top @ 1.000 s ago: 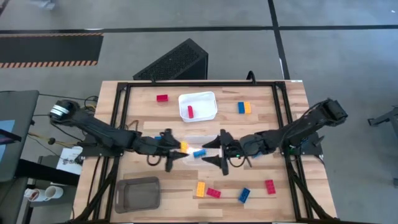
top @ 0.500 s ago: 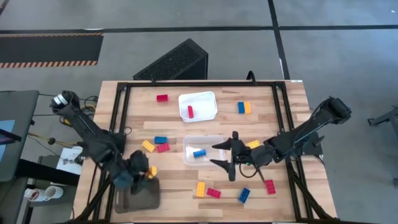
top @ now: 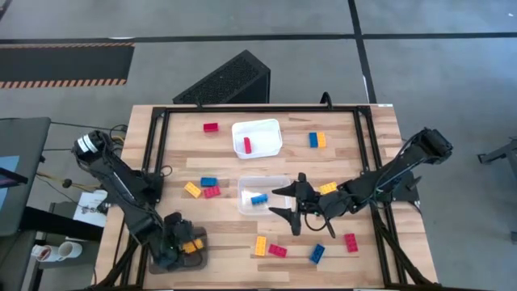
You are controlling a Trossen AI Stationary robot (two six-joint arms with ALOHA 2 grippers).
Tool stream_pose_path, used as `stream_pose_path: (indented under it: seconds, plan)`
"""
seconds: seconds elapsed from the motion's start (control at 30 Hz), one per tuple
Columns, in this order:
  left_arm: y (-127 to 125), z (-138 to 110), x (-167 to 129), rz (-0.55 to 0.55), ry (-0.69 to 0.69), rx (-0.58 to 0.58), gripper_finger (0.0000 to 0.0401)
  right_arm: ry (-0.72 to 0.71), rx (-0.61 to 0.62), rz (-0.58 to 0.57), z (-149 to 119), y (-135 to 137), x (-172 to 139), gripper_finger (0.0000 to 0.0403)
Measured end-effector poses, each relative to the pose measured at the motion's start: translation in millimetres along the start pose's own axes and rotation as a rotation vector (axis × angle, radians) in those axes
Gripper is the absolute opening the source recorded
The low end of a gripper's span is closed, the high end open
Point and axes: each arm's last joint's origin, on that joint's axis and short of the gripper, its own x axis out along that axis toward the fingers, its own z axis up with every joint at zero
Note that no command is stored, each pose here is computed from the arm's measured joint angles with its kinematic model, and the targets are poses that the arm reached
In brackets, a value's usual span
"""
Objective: Sort & place blocks by color
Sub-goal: Put the yellow game piece into the black bin, then put the red game piece into the white bin
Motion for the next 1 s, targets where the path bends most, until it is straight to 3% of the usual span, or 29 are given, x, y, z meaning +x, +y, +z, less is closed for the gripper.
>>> stream_pose_path:
  seconds: [0.1,0.23,0.33,0.5,0.6,0.73,0.83,1.0]
  plan:
    - [3,4,0,0.003,0.021,-0.023,0.0355,0.001,0.002,0.000,0,0,0,0.0292]
    - [0,12,-18,-0.055,-0.055,-0.013,0.0384,0.002,0.001,-0.001,0,0,-1,0.0292]
    - [-4,15,-43,-0.112,-0.231,0.042,0.0382,0.004,-0.002,-0.003,0,-1,0,0.0292]
    - [-15,13,-85,-0.190,-0.660,0.219,0.0368,0.006,-0.027,-0.006,0,-1,0,0.0292]
    - [-14,8,-97,-0.083,-0.942,0.295,0.0359,0.020,-0.040,-0.021,0,-4,1,0.0292]
    - [7,8,-85,0.176,-1.160,0.173,0.0348,0.112,-0.001,-0.091,5,-18,-7,0.0292]
    - [24,13,-66,0.212,-1.164,0.093,0.0341,0.245,0.031,-0.211,7,-37,-19,0.0292]
    - [37,28,-42,0.064,-1.072,0.026,0.0320,0.373,0.090,-0.398,10,-67,-40,0.0292]
